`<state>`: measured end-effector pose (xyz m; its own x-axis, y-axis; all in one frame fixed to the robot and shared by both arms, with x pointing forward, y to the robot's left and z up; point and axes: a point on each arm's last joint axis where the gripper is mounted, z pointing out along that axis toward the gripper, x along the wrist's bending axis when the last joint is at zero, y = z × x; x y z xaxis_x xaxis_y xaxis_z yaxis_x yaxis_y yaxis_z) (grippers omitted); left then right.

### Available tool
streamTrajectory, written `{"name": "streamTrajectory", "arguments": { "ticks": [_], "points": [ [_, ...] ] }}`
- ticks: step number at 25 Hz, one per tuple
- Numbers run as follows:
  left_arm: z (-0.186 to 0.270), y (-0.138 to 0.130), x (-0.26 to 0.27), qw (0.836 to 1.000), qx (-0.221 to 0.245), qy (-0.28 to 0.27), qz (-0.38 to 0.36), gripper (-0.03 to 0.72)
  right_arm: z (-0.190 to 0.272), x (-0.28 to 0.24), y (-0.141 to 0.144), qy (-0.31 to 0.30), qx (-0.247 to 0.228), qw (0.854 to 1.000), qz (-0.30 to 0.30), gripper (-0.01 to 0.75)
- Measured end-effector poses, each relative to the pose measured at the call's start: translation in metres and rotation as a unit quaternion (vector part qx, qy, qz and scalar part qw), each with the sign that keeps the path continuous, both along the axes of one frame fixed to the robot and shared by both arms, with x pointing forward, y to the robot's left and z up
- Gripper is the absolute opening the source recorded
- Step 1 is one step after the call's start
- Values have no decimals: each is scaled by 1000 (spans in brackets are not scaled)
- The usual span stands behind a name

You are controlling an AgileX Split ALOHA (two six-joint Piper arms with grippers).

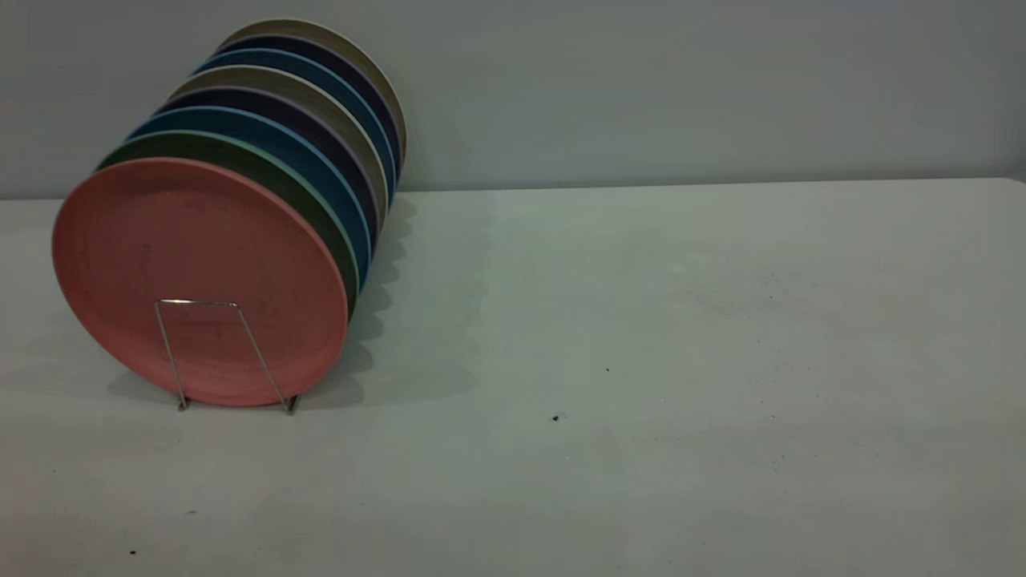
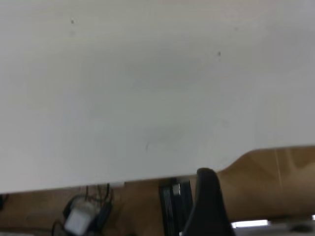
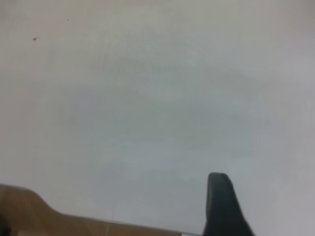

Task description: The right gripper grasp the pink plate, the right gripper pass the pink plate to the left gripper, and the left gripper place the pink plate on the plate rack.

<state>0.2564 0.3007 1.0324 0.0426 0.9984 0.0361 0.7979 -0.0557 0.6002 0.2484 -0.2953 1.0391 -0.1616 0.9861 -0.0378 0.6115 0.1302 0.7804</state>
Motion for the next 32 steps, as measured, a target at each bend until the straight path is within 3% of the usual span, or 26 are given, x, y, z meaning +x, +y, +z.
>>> {"name": "streamTrajectory", "arguments": {
  "ticks": [8,14,18,24,32],
  "points": [
    [1,0,-17,998,-10,-65,14,590,0,0,0,0,0,1000,0,460],
    [1,0,-19,997,-11,-68,16,590,0,-17,-1,-55,7,998,0,460],
    [1,0,-20,997,-11,-72,16,590,0,-18,-1,-57,7,998,-7,460],
    [0,-1,-34,992,-10,-123,16,590,0,-18,-1,-57,7,998,-7,460],
    [0,-1,-34,992,-11,-125,16,590,0,-18,-1,-57,7,998,-7,460]
  ]
}}
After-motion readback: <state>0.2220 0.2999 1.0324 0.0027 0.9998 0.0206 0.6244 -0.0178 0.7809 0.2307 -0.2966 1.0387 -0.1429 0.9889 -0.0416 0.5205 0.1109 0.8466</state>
